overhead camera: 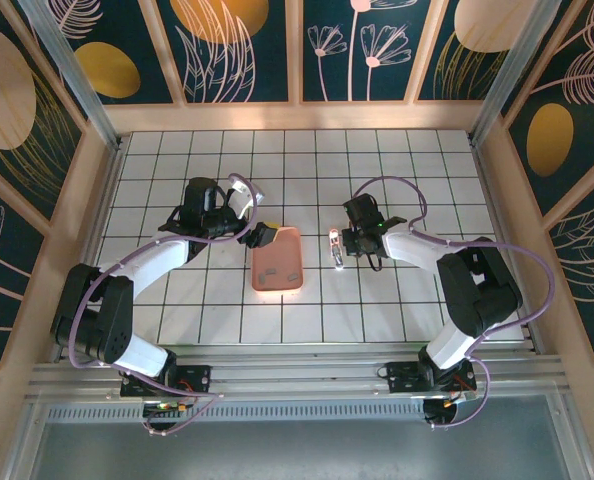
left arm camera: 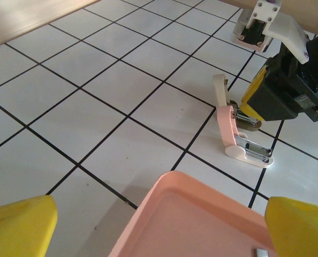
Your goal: Load the staples into the stapler
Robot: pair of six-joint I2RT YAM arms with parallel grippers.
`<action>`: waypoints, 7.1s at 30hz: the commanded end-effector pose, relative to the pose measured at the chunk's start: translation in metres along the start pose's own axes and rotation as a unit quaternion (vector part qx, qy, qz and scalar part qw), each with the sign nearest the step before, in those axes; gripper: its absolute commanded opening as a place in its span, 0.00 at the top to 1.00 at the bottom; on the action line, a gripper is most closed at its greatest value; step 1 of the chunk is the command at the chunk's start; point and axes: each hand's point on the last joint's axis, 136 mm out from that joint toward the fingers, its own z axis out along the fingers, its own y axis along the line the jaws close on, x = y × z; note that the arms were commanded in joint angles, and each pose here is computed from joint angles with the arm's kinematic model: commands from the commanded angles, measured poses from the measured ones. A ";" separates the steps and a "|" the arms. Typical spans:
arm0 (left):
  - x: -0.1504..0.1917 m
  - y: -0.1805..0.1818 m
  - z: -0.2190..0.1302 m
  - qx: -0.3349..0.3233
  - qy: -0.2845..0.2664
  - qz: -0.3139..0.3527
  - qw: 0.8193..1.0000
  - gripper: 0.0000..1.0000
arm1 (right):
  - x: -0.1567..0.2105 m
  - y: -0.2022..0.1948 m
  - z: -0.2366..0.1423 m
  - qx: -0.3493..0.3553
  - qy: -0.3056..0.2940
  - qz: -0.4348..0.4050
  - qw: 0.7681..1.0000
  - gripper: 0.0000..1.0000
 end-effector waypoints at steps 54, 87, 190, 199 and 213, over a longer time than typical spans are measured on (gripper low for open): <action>-0.017 -0.005 -0.002 0.012 -0.024 0.026 0.999 0.02 | -0.002 -0.013 -0.037 -0.024 -0.034 0.043 0.998 0.85; -0.013 -0.004 -0.001 0.009 -0.021 0.024 0.999 0.02 | 0.000 0.002 -0.008 -0.041 -0.033 -0.002 0.999 0.85; -0.017 -0.003 -0.003 0.006 -0.021 0.028 0.999 0.02 | -0.026 0.006 -0.037 -0.074 -0.058 0.020 0.995 0.69; -0.017 -0.004 0.000 0.013 -0.016 0.025 0.999 0.02 | -0.011 -0.006 -0.044 -0.139 -0.022 0.137 0.981 0.70; -0.049 0.012 0.022 0.011 -0.034 -0.024 0.999 0.04 | -0.001 -0.024 -0.039 -0.264 -0.037 0.282 0.922 0.79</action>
